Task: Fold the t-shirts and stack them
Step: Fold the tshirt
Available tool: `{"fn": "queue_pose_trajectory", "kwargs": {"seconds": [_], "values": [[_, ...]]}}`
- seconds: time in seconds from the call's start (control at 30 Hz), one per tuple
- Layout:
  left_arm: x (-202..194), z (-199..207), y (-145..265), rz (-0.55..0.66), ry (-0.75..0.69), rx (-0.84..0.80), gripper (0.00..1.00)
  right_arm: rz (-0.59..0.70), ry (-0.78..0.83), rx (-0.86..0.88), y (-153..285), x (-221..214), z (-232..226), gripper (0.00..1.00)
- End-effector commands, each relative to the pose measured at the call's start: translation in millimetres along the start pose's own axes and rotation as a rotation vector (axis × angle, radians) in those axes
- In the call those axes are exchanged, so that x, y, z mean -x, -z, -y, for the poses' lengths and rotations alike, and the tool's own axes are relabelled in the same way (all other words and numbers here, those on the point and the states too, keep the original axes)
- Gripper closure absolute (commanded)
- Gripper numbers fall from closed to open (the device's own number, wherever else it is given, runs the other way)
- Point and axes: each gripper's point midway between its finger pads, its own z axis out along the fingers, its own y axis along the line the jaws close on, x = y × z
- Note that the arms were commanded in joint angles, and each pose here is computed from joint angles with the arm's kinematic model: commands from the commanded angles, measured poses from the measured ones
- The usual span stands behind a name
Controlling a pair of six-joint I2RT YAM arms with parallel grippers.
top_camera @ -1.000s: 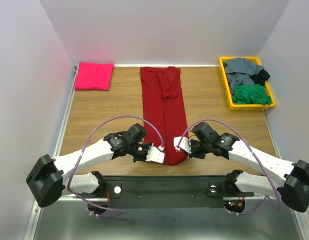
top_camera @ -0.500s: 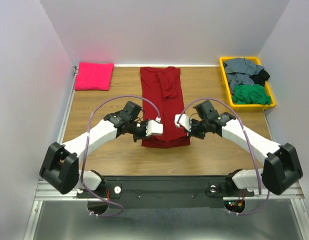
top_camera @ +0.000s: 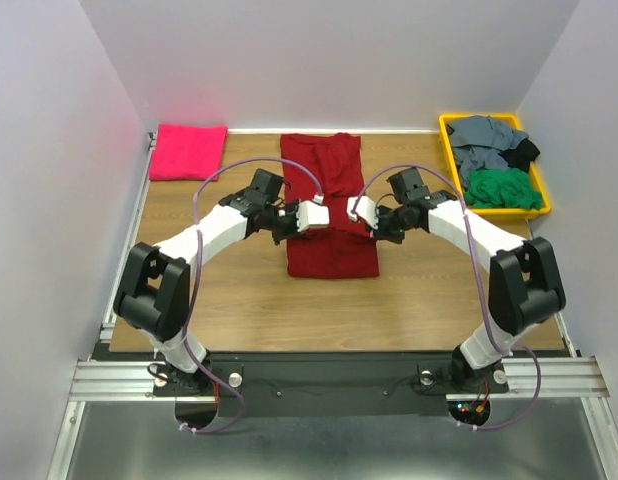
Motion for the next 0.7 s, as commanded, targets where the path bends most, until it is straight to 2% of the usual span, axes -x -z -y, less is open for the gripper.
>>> {"fn": "queue_pose_trajectory", "kwargs": {"seconds": [0.0, 0.37, 0.67], "values": [[11.2, -41.1, 3.8, 0.026, -0.069, 0.074, 1.00, 0.065, 0.075, -0.056, -4.9, 17.0, 43.0, 0.99], [-12.7, -99.5, -7.9, -0.022, -0.053, 0.124, 1.00, 0.063, 0.048, -0.098, -25.6, 9.3, 107.4, 0.99], [-18.1, -126.0, -20.0, -0.040, -0.055, 0.133, 0.99, 0.047, 0.021, -0.098, -47.0, -0.3, 127.9, 1.00]]}}
